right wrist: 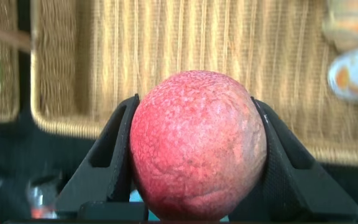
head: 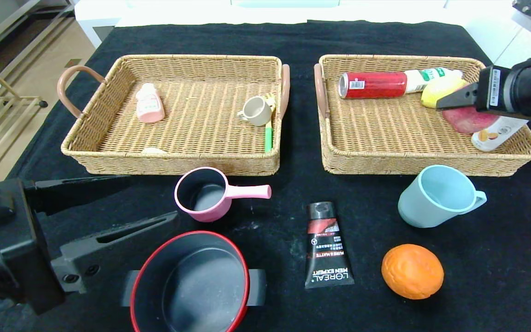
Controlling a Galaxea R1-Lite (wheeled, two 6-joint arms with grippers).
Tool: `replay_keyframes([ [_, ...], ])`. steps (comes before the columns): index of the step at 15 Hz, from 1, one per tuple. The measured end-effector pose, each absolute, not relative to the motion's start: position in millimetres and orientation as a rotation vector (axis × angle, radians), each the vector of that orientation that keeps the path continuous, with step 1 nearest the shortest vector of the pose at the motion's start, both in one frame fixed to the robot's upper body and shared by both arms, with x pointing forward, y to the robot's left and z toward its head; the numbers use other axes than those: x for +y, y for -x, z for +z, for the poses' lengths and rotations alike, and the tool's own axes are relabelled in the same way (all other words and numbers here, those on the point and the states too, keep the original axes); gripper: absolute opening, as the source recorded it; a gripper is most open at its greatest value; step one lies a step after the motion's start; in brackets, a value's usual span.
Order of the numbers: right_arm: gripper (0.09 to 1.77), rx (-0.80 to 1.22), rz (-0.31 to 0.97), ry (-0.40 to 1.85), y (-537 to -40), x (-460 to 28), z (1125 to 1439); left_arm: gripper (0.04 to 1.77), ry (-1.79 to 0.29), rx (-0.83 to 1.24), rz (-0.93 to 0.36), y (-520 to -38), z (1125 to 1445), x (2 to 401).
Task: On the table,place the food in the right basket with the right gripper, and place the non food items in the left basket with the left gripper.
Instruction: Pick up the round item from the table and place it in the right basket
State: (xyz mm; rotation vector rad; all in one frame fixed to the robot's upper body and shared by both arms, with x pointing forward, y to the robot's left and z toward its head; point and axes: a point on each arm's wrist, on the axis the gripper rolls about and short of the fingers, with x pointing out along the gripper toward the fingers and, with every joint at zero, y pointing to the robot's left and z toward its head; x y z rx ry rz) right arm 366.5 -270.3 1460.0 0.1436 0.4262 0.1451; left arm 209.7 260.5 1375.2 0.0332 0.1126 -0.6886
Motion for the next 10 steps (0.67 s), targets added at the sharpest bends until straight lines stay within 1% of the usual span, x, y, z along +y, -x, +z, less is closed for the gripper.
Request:
replay_keyframes([
  [5, 1.17, 0.342, 0.11, -0.155, -411.5, -264.7, 1448.5, 1.72, -0.036, 0.114, -0.687, -209.7, 1374.6, 260.5],
  [8, 1.17, 0.318, 0.099, -0.16, -429.3, -264.3, 1439.2, 1.72, -0.036, 0.114, -0.688, -209.7, 1374.6, 260.5],
  [10, 1.17, 0.319, 0.068, -0.155, -437.7, -264.3, 1432.2, 1.72, -0.037, 0.112, -0.688, -209.5, 1374.8, 260.6],
])
